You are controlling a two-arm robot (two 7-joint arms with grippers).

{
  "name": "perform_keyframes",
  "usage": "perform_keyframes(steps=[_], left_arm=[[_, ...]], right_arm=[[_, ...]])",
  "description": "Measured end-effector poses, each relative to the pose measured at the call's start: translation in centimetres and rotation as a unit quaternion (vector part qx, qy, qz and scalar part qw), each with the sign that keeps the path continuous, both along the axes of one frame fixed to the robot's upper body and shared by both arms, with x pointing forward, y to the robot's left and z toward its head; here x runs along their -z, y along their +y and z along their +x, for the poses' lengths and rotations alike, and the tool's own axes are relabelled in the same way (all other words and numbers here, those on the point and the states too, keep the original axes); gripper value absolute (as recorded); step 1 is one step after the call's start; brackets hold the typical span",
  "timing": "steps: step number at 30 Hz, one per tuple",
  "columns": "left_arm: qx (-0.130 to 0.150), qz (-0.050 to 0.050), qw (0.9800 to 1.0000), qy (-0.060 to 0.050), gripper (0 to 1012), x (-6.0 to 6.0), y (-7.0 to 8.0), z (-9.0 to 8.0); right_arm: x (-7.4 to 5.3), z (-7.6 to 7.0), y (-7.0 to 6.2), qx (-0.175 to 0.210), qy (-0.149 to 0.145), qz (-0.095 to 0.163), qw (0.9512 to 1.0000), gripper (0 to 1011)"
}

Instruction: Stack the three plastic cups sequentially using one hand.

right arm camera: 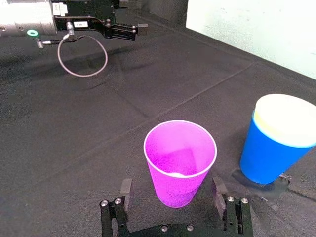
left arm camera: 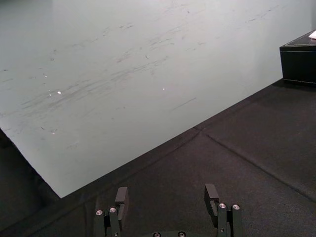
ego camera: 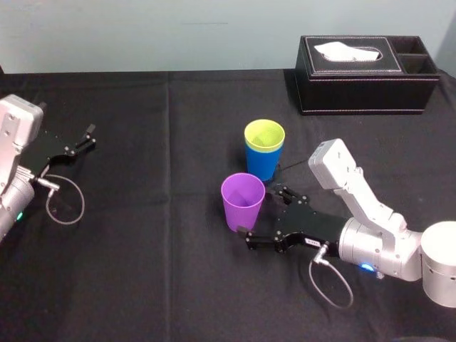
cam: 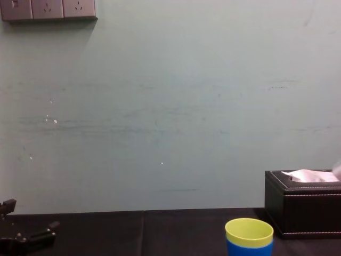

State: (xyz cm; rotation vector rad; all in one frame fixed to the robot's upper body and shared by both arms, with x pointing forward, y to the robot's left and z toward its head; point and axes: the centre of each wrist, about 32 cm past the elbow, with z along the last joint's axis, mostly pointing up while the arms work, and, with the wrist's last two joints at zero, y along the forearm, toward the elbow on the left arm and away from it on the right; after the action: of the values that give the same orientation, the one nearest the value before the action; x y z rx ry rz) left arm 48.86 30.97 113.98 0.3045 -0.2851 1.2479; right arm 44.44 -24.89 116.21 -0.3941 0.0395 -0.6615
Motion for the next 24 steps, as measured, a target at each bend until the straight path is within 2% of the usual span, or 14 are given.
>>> perform_keyframes(steps=[24], left_arm=[[0.0, 0.0, 1.0, 0.0, 1010, 0.0, 0.0, 0.0]], right_arm=[[0.6, 0.7, 1.1, 0.001, 0.005, 0.006, 1.0, 1000]])
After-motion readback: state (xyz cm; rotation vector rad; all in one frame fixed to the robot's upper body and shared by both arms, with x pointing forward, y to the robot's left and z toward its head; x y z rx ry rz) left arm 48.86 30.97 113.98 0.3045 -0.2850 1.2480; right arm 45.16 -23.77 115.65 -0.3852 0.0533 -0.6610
